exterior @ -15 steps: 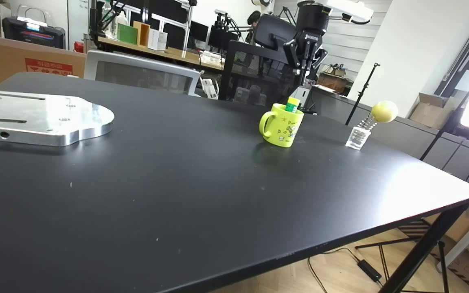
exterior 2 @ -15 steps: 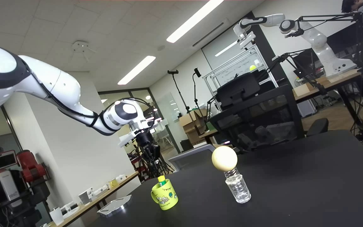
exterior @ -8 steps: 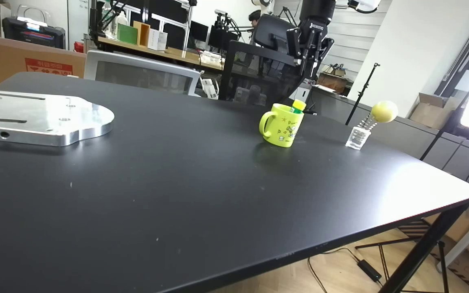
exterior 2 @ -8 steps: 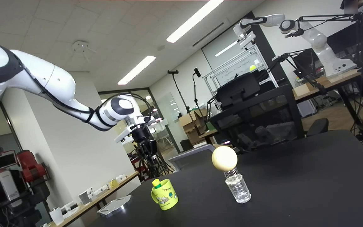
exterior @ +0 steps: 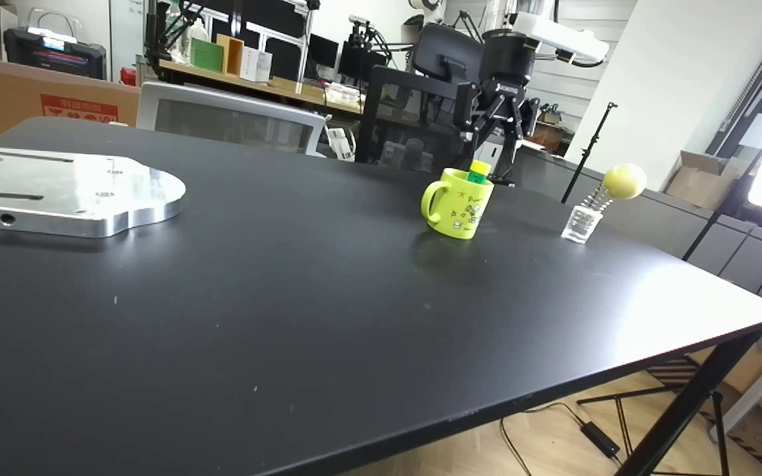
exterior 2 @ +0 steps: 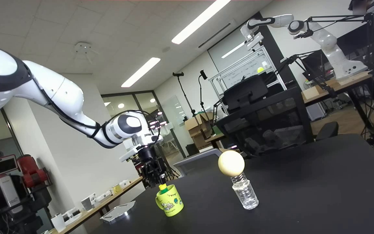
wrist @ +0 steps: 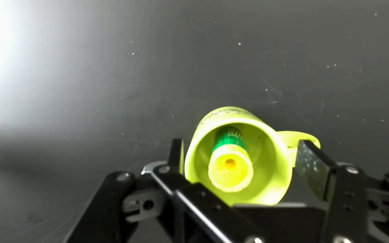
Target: Take the stick of glue out of the mug and put it on the table
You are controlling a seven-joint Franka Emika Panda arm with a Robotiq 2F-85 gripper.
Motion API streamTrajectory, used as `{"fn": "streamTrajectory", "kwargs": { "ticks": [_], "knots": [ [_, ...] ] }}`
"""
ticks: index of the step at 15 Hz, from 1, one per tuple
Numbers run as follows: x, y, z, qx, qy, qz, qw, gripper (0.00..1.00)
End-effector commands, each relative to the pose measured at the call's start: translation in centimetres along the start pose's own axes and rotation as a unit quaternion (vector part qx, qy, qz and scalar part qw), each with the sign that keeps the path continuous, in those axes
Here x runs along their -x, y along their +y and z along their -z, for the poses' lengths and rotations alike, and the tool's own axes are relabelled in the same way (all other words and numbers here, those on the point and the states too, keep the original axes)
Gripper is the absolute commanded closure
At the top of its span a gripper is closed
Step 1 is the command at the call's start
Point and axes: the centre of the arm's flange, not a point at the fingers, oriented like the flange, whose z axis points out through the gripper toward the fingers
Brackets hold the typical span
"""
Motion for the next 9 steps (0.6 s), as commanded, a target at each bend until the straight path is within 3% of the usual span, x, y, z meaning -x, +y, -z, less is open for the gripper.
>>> {"fn": "streamTrajectory", "kwargs": {
  "ticks": [1,3,9],
  "knots": [
    [0.73,-0.17,-1.28,-0.008,0.015,-0.012,0.9998,0.34],
    [0.81,-0.24,-1.75,-0.013,0.024,-0.012,0.9996,0.31],
    [0.89,0.07,-1.83,-0.026,0.049,-0.016,0.9983,0.73]
  ]
}}
